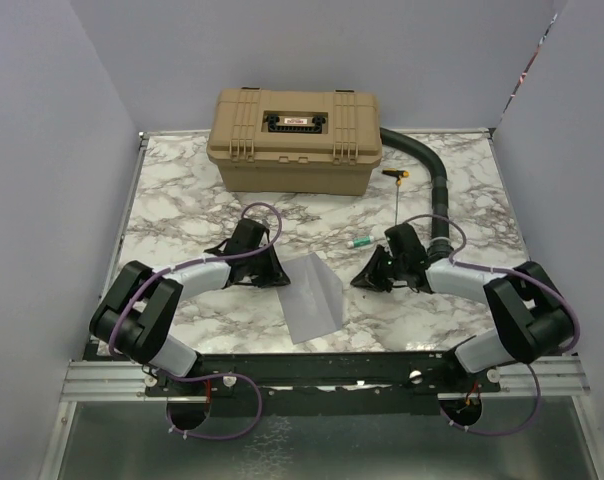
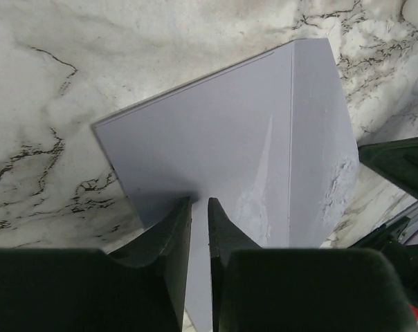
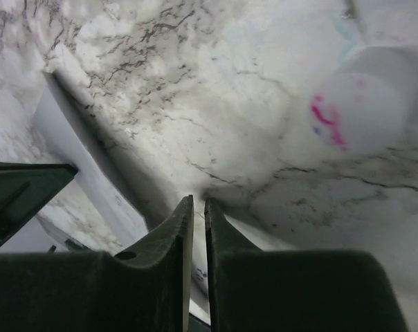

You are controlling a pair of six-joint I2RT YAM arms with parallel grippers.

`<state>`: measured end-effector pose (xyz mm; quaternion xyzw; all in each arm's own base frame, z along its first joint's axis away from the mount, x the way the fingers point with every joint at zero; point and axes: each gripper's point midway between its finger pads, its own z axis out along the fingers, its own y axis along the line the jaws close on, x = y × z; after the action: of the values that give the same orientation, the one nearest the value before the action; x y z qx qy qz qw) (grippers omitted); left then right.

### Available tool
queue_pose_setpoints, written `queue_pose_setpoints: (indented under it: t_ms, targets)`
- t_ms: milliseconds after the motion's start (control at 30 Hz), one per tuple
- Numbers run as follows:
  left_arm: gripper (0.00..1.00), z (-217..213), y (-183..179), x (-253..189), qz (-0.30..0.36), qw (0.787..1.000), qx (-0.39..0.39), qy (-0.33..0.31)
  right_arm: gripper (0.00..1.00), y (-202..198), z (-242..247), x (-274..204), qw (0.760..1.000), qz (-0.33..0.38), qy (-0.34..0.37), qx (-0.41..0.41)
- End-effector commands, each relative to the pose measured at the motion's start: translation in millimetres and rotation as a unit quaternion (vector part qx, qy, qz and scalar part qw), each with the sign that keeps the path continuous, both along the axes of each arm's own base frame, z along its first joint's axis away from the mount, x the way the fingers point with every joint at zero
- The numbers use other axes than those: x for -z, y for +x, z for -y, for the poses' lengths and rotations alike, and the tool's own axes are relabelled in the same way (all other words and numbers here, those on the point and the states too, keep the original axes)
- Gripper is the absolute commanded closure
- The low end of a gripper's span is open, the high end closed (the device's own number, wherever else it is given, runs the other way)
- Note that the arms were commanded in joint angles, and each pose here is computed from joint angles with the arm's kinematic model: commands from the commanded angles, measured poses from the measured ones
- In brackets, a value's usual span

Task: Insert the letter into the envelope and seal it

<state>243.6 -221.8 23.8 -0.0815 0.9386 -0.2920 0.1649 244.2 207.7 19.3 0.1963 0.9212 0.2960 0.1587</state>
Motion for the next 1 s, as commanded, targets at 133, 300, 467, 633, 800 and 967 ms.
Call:
queue_pose_setpoints:
  t_ms: [133,300,467,633,800,967]
  targets:
    - [0.85,-22,-14,33,-0.028,0.998,-0.03,0.052,0.86,-7,-59,-6,0.992,0.024,0.064,-0.106]
    - [0.86,-23,-14,34,-0.03,0.998,-0.034,0.054,0.86,-17,-89,-23,0.979,0.057,0.121,-0.151]
    - [0.87,-23,-14,35,-0.032,0.997,-0.036,0.053,0.86,-20,-96,-7,0.98,0.054,0.085,-0.17]
    - [0.87,-21,-14,36,-0.035,0.998,-0.035,0.05,0.86,-17,-97,11,0.984,0.051,0.014,-0.17]
    - [0.87,-16,-11,30,-0.031,0.998,-0.03,0.038,0.86,-18,-94,24,0.981,0.052,-0.063,-0.178]
    - [0.87,9,8,-11,0.011,1.0,0.003,-0.017,0.86,-26,-84,41,0.963,0.056,-0.167,-0.203]
